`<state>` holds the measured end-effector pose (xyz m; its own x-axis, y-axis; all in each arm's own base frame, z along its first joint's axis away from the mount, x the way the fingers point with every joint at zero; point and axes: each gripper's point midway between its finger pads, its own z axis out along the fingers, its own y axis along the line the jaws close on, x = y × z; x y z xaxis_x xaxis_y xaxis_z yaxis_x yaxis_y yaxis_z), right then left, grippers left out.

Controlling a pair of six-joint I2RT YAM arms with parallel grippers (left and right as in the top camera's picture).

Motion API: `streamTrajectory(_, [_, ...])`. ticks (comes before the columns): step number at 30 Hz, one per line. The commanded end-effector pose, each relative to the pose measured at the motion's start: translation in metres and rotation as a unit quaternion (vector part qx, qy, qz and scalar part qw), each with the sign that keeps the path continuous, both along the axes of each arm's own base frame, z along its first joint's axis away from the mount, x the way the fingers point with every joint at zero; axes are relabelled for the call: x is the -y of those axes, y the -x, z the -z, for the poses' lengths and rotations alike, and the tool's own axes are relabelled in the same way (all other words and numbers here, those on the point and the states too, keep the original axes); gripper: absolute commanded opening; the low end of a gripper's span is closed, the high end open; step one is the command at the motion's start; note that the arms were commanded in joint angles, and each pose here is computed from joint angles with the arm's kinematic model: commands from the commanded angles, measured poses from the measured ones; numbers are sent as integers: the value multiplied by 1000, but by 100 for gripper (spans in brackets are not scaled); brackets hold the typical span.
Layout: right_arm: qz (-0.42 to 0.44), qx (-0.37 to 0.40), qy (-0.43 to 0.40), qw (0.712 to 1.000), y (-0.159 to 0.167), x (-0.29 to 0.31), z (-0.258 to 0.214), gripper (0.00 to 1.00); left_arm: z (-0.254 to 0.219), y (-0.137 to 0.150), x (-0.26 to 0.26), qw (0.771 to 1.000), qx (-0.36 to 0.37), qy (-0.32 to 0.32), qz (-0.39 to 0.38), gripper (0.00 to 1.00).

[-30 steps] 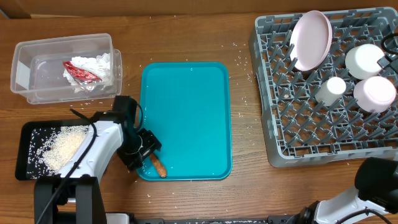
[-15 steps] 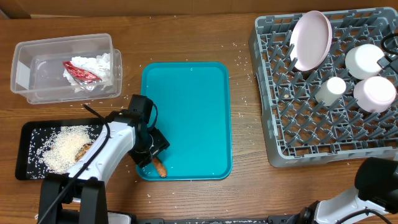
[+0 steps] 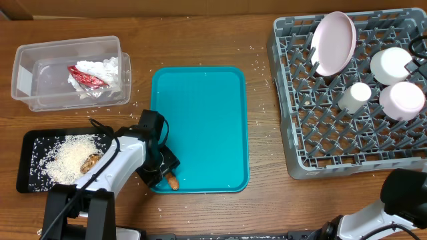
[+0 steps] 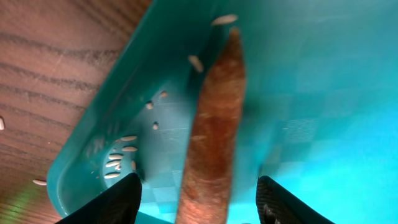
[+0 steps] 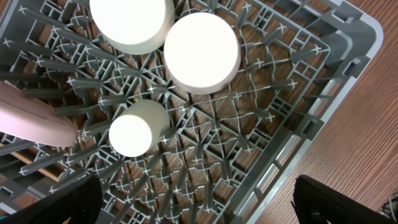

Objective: Sort waste into correct bins and load items into the dishwasher
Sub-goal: 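Carry the sausage left and drop it onto the black tray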

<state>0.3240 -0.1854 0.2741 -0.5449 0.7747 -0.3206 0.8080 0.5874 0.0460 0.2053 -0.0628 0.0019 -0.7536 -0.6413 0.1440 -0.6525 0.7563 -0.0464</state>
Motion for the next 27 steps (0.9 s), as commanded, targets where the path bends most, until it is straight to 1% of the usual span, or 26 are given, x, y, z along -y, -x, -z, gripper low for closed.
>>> streamTrajectory(1, [3, 5, 1, 1000, 1, 0, -2, 100, 1, -1, 0, 1000, 6, -5, 1, 56])
streamTrajectory(4, [3, 5, 1, 1000, 1, 0, -2, 100, 2, -3, 0, 1000, 11, -3, 1, 50])
streamTrajectory(9, [3, 5, 1, 1000, 1, 0, -2, 100, 2, -3, 0, 1000, 10, -4, 1, 49])
streamTrajectory(10, [3, 5, 1, 1000, 1, 0, -2, 100, 2, -2, 0, 1000, 9, -5, 1, 47])
streamTrajectory(14, [3, 5, 1, 1000, 1, 0, -2, 100, 5, -1, 0, 1000, 3, -7, -1, 45])
streamTrajectory(16, [3, 5, 1, 1000, 1, 0, -2, 100, 6, -1, 0, 1000, 0, -7, -1, 40])
streamTrajectory(17, [3, 5, 1, 1000, 1, 0, -2, 100, 6, 0, 0, 1000, 0, -6, -1, 36])
streamTrajectory(19, [3, 5, 1, 1000, 1, 0, -2, 100, 6, -1, 0, 1000, 0, -6, -1, 33])
streamTrajectory(20, [3, 5, 1, 1000, 1, 0, -2, 100, 6, -1, 1, 1000, 0, -3, -2, 27])
streamTrajectory(21, [3, 5, 1, 1000, 1, 0, -2, 100, 5, -1, 2, 1000, 0, 1, -2, 25])
streamTrajectory(24, [3, 5, 1, 1000, 1, 0, -2, 100, 1, -6, 9, 1000, 5, 19, -2, 25])
streamTrajectory(27, [3, 5, 1, 1000, 1, 0, -2, 100, -8, -17, 11, 1000, 16, 23, -1, 25])
